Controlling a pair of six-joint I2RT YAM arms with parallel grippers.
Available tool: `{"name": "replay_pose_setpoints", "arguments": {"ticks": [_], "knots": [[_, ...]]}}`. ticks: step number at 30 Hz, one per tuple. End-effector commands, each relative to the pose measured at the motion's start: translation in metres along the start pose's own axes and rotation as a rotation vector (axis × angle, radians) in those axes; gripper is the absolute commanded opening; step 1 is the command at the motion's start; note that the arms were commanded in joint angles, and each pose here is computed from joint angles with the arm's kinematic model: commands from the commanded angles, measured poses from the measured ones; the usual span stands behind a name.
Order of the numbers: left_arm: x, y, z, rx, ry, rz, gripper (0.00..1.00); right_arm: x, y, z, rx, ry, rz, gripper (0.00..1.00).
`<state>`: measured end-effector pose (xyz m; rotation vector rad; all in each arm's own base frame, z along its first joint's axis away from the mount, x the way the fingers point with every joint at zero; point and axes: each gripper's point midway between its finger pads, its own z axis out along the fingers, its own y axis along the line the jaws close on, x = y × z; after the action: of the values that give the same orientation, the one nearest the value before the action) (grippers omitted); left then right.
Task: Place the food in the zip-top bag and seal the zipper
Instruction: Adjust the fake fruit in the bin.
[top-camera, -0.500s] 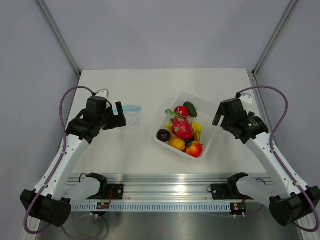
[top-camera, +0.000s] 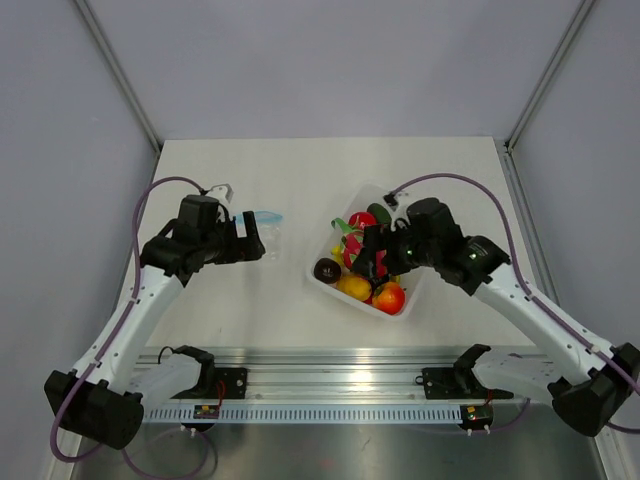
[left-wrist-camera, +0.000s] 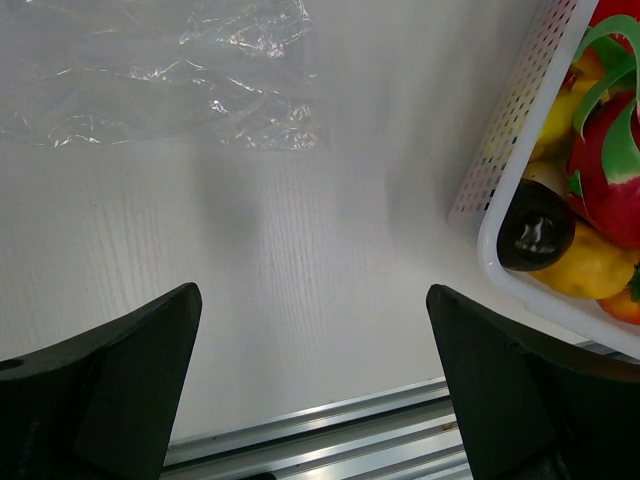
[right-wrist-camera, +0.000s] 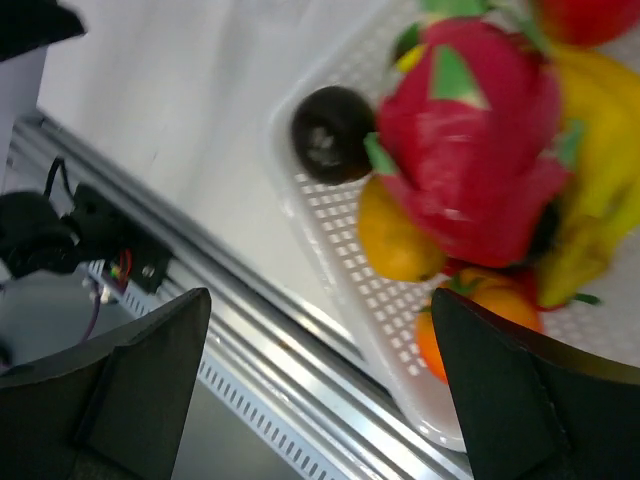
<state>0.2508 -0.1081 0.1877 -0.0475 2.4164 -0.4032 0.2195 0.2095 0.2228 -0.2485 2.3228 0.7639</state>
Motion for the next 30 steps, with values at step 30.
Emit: {"name": "replay_pose_setpoints", "arguments": {"ticks": [30], "knots": [[-0.001, -0.006, 0.002, 0.038, 0.001, 0.039, 0.99, -0.044, -0.088, 0.059, 0.667, -0.097, 0.040, 0.99]]}}
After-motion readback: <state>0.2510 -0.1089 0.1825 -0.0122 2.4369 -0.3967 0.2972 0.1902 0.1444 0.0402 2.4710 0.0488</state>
